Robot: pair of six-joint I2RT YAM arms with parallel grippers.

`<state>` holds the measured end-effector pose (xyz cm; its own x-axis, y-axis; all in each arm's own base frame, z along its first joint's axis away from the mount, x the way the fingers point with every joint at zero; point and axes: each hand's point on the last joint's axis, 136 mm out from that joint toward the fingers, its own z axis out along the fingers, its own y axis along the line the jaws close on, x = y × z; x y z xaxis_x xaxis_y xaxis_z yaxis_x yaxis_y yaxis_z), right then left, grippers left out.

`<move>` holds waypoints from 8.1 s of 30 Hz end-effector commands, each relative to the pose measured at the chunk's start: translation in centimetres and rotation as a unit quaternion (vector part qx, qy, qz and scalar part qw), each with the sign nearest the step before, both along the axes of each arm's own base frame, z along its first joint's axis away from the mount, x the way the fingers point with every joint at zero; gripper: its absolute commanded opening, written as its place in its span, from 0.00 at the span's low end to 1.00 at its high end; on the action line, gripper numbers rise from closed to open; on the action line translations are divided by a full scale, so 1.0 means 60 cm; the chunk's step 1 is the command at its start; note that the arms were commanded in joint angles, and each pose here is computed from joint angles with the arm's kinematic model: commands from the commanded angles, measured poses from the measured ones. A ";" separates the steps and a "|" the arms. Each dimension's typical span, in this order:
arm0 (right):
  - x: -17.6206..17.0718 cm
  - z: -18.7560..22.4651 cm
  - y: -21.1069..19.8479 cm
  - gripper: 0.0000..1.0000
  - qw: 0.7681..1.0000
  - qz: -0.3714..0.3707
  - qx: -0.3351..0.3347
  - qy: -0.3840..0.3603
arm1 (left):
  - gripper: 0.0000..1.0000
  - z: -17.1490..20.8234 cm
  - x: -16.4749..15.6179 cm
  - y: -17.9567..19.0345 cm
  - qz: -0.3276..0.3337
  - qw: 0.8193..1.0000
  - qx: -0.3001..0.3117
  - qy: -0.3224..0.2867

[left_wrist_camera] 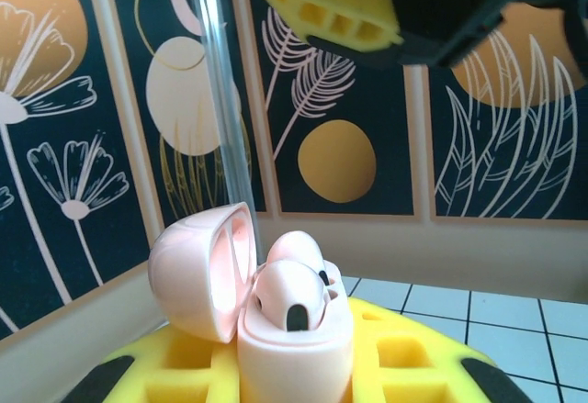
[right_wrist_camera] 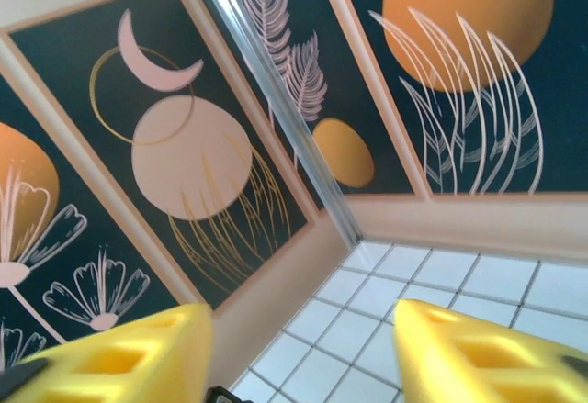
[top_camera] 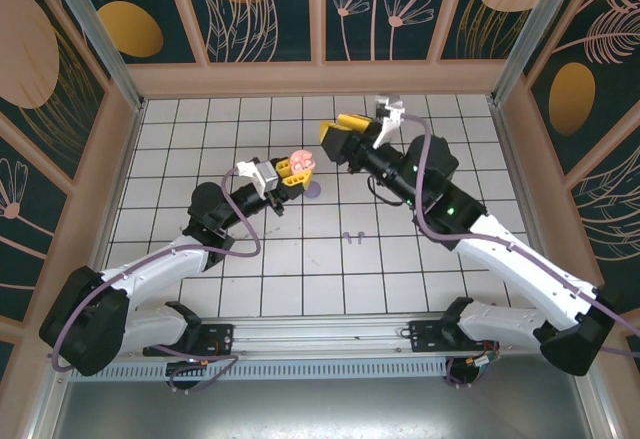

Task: Insert wireless bluetooth earbuds into charging case

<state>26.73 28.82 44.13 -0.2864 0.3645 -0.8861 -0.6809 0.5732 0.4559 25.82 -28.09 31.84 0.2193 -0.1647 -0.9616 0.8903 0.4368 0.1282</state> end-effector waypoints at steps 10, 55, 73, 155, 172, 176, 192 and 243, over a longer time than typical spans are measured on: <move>0.066 -0.113 0.057 0.10 0.972 0.056 -0.151 0.170 | 0.00 -0.039 -0.014 -0.019 -0.040 0.998 0.041 0.007; -0.034 -0.351 -0.134 0.35 0.949 -0.096 -0.086 0.288 | 0.00 -0.237 0.094 0.046 0.132 0.911 -0.027 0.390; -0.010 -0.353 -0.110 0.45 0.948 -0.092 -0.107 0.284 | 0.04 -0.420 0.184 0.107 0.131 0.765 -0.061 0.628; 0.184 -0.624 0.086 0.73 0.795 0.038 -0.522 0.307 | 0.99 -0.020 0.192 0.306 0.362 0.844 -0.175 0.354; 0.199 -0.684 0.096 0.70 0.776 0.067 -0.534 0.331 | 0.99 -0.012 0.185 0.327 0.398 0.842 -0.161 0.327; 0.199 -0.698 0.096 0.67 0.772 0.067 -0.536 0.335 | 0.99 -0.015 0.186 0.327 0.398 0.841 -0.158 0.329; 0.204 -0.725 0.094 0.60 0.760 0.065 -0.546 0.346 | 0.99 -0.023 0.183 0.312 0.373 0.847 -0.160 0.343; 0.160 -0.300 0.034 0.32 0.885 -0.161 0.111 0.423 | 0.74 -0.114 0.118 0.020 -0.081 0.904 -0.192 0.373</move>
